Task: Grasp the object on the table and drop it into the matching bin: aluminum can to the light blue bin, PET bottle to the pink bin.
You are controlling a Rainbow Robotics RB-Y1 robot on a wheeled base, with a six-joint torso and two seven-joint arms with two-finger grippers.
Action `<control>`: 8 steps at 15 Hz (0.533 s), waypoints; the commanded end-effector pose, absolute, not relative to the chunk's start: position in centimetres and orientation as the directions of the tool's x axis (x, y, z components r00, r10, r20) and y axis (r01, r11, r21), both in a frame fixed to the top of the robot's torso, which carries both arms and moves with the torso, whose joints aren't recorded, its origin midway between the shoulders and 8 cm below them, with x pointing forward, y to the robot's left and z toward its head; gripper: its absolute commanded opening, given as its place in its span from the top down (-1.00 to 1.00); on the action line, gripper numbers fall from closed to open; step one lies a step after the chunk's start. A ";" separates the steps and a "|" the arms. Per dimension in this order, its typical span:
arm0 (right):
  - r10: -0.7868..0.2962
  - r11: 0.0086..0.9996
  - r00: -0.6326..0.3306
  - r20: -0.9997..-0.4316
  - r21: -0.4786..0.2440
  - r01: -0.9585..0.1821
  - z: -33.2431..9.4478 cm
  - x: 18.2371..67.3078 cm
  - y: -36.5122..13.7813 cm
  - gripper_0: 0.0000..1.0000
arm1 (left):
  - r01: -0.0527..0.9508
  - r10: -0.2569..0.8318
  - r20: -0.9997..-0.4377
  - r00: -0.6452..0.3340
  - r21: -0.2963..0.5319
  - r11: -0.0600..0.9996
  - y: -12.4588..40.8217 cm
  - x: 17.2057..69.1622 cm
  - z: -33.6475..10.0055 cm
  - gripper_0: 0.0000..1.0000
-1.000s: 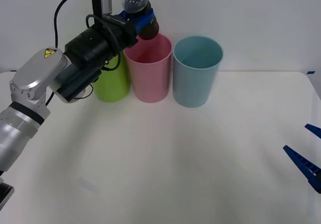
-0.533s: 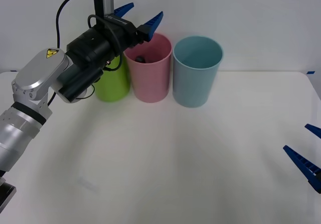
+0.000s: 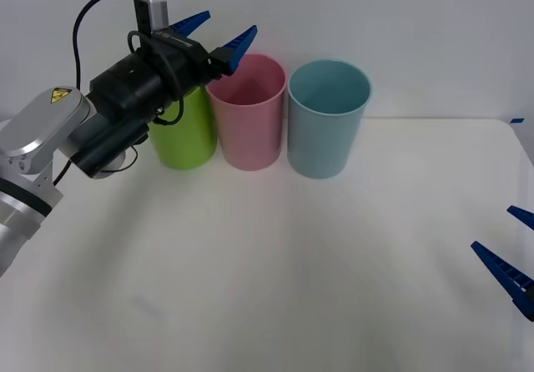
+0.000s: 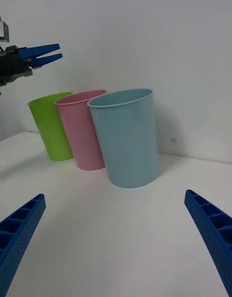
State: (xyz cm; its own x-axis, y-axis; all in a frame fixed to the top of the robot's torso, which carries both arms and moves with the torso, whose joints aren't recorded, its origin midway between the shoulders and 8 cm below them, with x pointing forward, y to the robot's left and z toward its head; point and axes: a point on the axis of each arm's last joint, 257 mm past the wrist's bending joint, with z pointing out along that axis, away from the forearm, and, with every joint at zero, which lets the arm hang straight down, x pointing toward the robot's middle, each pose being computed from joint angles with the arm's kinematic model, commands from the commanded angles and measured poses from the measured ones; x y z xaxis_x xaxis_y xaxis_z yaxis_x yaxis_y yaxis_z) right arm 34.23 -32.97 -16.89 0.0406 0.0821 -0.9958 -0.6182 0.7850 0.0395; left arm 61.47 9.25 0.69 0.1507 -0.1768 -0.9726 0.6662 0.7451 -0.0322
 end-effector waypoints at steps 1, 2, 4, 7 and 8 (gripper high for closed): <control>0.082 0.785 0.041 -0.996 0.039 -0.618 -16.9 34.2 -33.0 -1.00 | 0.671 -0.180 -0.975 0.133 -0.045 0.740 11.6 59.6 0.0 -1.00; 0.082 0.785 0.041 -0.996 0.039 -0.618 -16.9 34.2 -33.0 -1.00 | 0.670 -0.183 -0.975 0.123 -0.055 0.740 12.7 58.9 -0.3 -1.00; 0.082 0.785 0.041 -0.996 0.039 -0.618 -16.9 34.2 -33.0 -1.00 | 0.662 -0.178 -0.977 0.115 -0.058 0.747 15.3 57.4 -1.0 -1.00; 0.082 0.785 0.041 -0.996 0.039 -0.618 -16.9 34.2 -33.0 -1.00 | 0.664 -0.168 -0.980 0.109 -0.054 0.745 18.3 55.1 -2.7 -1.00; 0.082 0.785 0.041 -0.996 0.039 -0.618 -16.9 34.2 -33.0 -1.00 | 0.662 -0.152 -0.983 0.106 -0.045 0.748 19.0 54.7 -3.6 -1.00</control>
